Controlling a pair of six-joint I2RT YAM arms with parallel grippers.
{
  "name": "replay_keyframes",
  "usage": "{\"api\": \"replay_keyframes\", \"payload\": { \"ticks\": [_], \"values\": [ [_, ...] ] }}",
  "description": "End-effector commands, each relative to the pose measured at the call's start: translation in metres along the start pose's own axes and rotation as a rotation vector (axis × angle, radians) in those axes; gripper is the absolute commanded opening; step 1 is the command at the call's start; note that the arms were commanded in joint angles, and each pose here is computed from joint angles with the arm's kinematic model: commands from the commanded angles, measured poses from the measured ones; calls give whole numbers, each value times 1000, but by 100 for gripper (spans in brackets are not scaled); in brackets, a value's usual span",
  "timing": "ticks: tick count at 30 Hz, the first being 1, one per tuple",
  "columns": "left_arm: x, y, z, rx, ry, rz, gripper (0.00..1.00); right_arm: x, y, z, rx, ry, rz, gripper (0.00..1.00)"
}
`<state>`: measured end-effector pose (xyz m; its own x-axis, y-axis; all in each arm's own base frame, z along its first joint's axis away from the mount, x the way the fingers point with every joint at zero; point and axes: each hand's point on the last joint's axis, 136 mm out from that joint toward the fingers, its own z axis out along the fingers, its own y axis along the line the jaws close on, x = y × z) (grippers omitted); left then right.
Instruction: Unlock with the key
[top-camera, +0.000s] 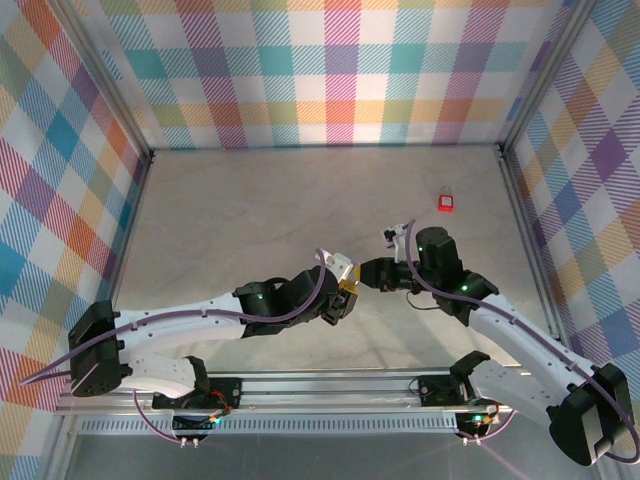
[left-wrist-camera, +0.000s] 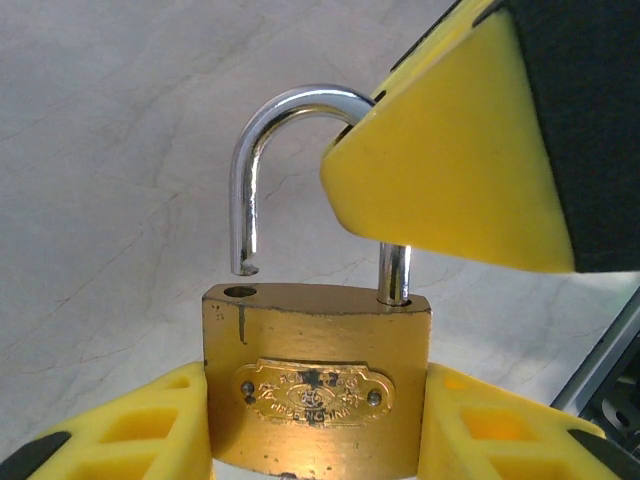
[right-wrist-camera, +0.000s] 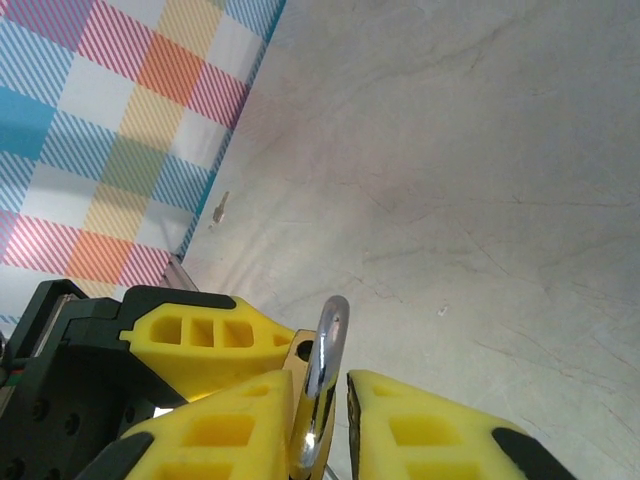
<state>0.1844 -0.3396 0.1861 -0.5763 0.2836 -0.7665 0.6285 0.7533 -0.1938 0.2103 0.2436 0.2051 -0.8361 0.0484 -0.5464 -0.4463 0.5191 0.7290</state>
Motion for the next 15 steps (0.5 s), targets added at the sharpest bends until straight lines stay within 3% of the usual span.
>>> {"api": "replay_keyframes", "payload": {
  "ticks": [1, 12, 15],
  "values": [
    [-34, -31, -19, 131, -129, -3, 0, -3, 2, -2, -9, -18, -73, 17],
    [-26, -13, -16, 50, -130, 26, 0, -3, 17, -17, -37, -26, -115, 9],
    [-23, -20, -14, 87, -121, 34, 0, 0, 18, -19, -47, -34, -147, 9]
  ]
}}
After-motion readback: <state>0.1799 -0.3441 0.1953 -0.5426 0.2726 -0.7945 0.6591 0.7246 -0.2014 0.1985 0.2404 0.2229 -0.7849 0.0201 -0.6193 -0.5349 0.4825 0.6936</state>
